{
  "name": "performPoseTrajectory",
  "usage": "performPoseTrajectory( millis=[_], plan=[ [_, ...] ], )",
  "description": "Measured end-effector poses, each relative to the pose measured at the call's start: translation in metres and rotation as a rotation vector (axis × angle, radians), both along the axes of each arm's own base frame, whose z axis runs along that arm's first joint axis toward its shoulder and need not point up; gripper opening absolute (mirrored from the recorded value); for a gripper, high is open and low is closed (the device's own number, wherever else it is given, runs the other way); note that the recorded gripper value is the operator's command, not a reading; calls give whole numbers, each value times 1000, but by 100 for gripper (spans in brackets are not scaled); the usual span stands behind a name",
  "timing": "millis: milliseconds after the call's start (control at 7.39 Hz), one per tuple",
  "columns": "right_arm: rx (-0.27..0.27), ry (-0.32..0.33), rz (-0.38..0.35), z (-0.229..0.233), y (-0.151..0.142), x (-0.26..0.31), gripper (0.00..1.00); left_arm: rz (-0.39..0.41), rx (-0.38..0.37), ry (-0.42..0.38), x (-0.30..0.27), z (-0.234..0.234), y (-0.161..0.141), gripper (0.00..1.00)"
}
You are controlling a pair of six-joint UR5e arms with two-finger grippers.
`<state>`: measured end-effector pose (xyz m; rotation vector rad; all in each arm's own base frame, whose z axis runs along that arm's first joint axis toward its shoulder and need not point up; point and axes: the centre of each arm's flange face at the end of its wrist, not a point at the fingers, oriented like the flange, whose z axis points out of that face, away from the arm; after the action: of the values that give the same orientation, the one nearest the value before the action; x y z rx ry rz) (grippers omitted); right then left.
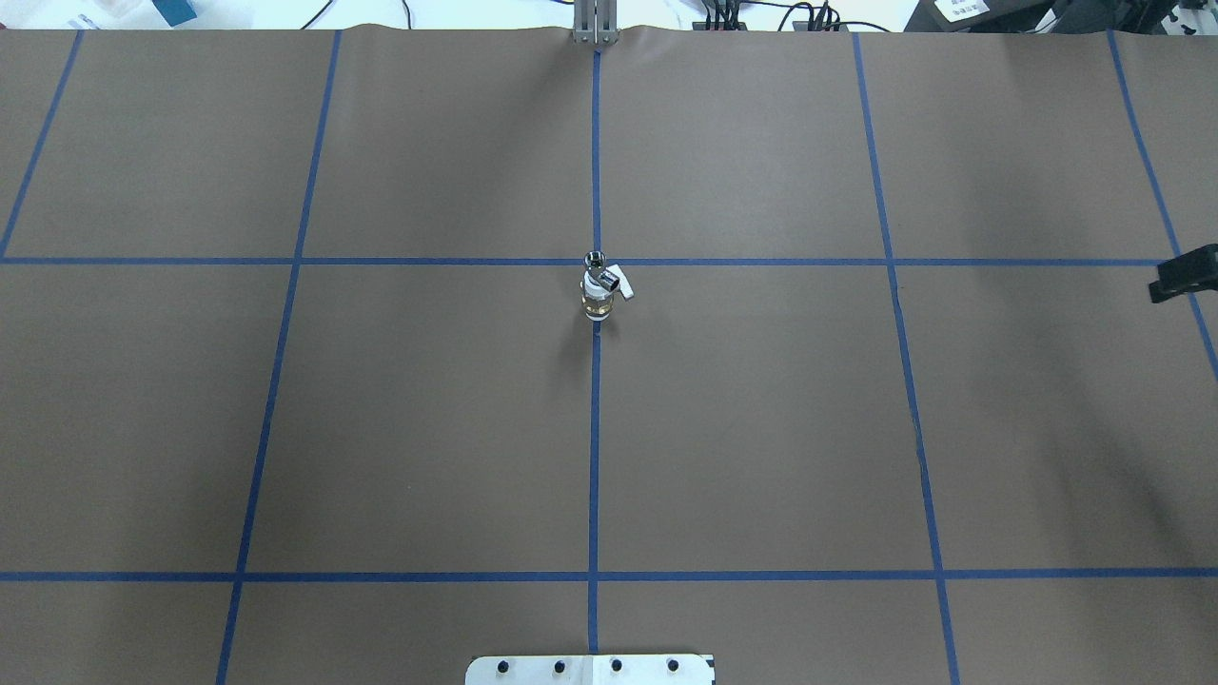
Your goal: Assemble PPR valve and pipe with both arms
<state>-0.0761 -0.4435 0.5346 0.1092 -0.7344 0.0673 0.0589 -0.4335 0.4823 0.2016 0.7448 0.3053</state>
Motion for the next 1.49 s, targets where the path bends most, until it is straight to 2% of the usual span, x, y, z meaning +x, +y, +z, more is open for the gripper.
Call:
performPoseTrajectory(
  millis=[135,406,676,1082,1488],
  plan=[
    [-1,-7,-3,33,7,29,100,-4,-8,-6,-10,10,6,100],
    [8,-13,-58,86,22,68,100,6,-16,-7,-29,27,20,100],
    [27,-11,-95,113,43,94,100,-5,-44,-8,-41,43,31,100],
    [33,-36,-86,120,53,110,100,-47,-96,18,-56,60,32,100],
    [45,-90,-89,111,58,109,100,-89,-92,80,-77,56,34,100]
  ],
)
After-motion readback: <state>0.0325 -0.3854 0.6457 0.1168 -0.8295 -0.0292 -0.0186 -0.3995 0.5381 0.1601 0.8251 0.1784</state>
